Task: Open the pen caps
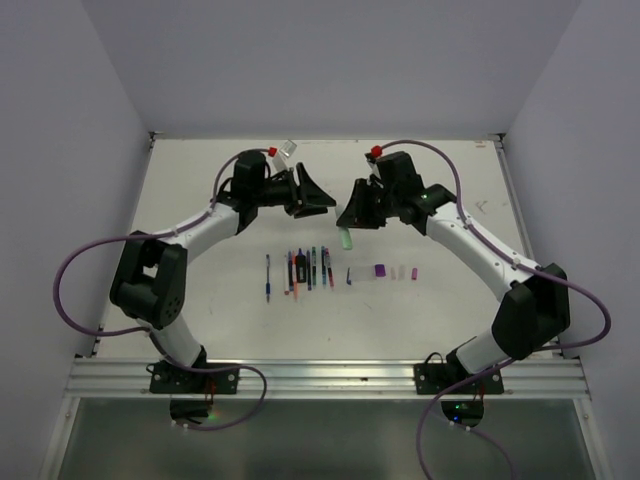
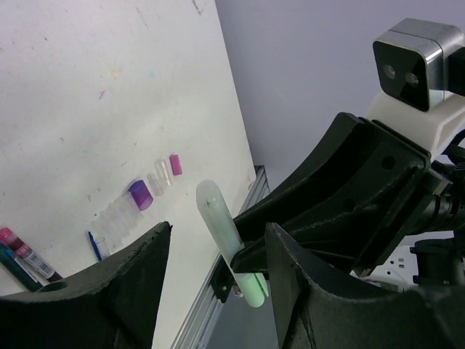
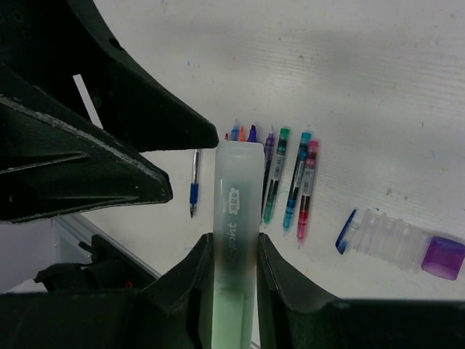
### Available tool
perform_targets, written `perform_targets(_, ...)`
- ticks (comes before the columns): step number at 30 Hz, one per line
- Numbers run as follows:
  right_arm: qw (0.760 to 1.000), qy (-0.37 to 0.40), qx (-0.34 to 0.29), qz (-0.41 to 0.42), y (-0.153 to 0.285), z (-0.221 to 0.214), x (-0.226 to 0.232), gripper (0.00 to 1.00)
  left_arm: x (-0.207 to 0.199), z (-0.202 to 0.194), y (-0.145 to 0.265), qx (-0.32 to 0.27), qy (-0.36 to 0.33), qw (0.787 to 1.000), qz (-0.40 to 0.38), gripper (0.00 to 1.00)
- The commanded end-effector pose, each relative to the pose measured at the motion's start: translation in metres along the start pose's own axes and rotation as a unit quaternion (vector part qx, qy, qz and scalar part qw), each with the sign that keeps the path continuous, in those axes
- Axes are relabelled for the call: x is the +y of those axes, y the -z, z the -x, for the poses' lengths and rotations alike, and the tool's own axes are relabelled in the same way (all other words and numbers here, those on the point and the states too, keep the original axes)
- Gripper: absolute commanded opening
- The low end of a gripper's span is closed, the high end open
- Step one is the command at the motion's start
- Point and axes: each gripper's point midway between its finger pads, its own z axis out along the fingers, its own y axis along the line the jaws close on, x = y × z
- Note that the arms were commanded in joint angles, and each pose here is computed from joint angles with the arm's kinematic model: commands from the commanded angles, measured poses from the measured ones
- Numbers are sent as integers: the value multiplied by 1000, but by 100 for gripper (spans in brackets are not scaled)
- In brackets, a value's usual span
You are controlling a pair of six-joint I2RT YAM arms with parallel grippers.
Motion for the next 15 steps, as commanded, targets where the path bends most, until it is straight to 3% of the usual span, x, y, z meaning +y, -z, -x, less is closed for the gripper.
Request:
perform_targets(1, 998, 33, -23, 49, 8, 15, 29, 0, -7, 1, -4, 0, 3, 1000, -5, 57)
perform_targets(12, 997, 35, -34, 62, 5, 22, 41, 0, -7, -4, -19, 8, 6, 1000, 20, 55)
perform_targets(15, 997, 35, -36, 61, 3, 22, 42, 0, -9, -7, -21, 11, 11, 1000, 19, 46)
